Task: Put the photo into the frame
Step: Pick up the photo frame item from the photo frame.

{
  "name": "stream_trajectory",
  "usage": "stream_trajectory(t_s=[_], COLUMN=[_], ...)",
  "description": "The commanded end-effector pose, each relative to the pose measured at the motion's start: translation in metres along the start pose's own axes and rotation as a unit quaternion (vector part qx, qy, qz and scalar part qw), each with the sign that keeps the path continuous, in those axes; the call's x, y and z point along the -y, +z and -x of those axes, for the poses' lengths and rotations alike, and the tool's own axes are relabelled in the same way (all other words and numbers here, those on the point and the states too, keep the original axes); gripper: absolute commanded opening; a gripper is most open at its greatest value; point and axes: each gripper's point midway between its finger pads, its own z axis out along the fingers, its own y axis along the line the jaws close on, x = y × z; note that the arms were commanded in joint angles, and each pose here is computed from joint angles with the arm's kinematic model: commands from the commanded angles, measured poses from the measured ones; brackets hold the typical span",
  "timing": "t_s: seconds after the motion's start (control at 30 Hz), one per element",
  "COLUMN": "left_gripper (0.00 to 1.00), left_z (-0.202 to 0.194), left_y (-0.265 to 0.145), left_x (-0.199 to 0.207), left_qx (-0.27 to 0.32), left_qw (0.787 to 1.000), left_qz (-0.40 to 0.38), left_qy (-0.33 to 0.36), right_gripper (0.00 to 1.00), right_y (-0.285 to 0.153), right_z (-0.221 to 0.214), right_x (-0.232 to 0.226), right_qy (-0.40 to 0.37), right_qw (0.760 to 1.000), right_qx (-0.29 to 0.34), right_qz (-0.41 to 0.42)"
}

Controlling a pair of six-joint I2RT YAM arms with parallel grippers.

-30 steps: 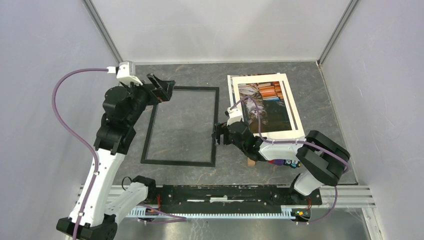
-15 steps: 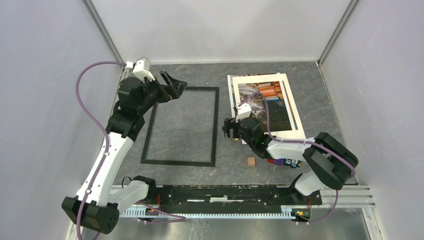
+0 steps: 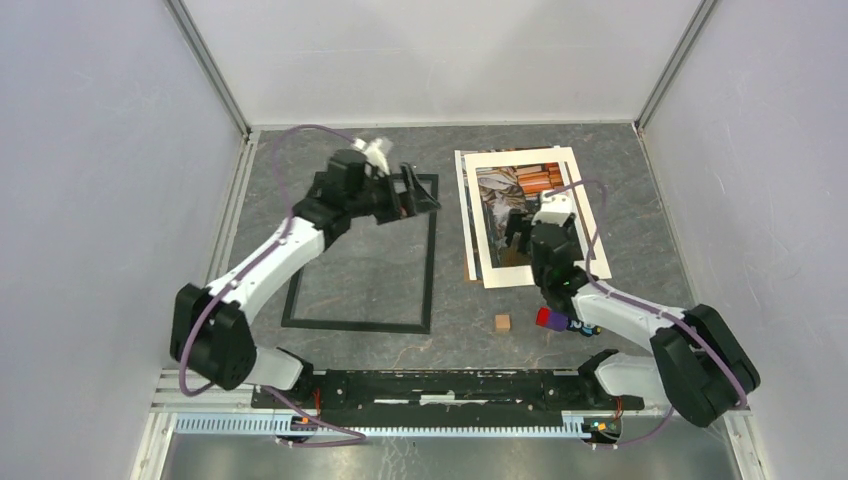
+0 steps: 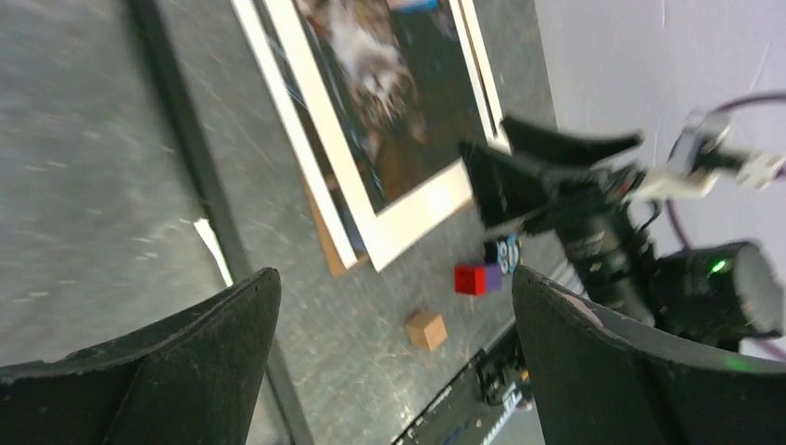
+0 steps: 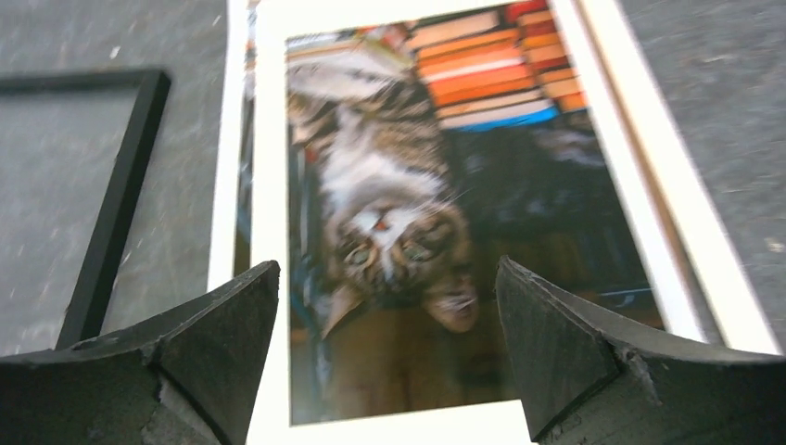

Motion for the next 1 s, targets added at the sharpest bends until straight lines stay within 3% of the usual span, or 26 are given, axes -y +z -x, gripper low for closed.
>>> stream_trajectory(t_s=[0.0,0.1,0.27,0.4,0.5,0.6,0.97], left_gripper=[1.00,1.00,1.00,1.00,1.00,1.00,1.00], left_z=[-0.056,-0.087,-0.102,-0.116,-0.129,-0.139,-0.163], left_y=[0.033,0.055,0.100,0.129,0.146,0.156,0.169], left_x=[0.038,0.046,0.050,0.050,0.045,0.039,0.032], left_qx=[-0.069,-0.084,-0.077,-0.080,-0.075,-0.073,-0.099], left_qw=[0.996,0.993,0.993,0.994,0.995,0.994,0.990], left_qz=[-0.053,-0.062,-0.054,-0.031,-0.014,0.000,0.002], left_qy=[-0.023,-0.050,-0.069,-0.064,-0.069,-0.081,-0.098], right_gripper=[0.92,0.92,0.92,0.91,0.85,0.78,0.75], right_y=[0.004,0.009,0.012,0.020,0.027,0.030,0.023], right_z=[0.043,0.032,0.007,-0.007,-0.024,-0.035,-0.056], right_x=[0.034,0.045,0.073,0.104,0.124,0.129,0.159], right_qy=[0.049,0.035,0.030,0.049,0.092,0.131,0.169], right_qw=[0.997,0.999,1.000,0.998,0.994,0.988,0.980], right_qx=[0.051,0.027,-0.006,-0.031,-0.062,-0.080,-0.098], right_qz=[-0.041,-0.016,-0.006,-0.014,-0.006,0.012,-0.038])
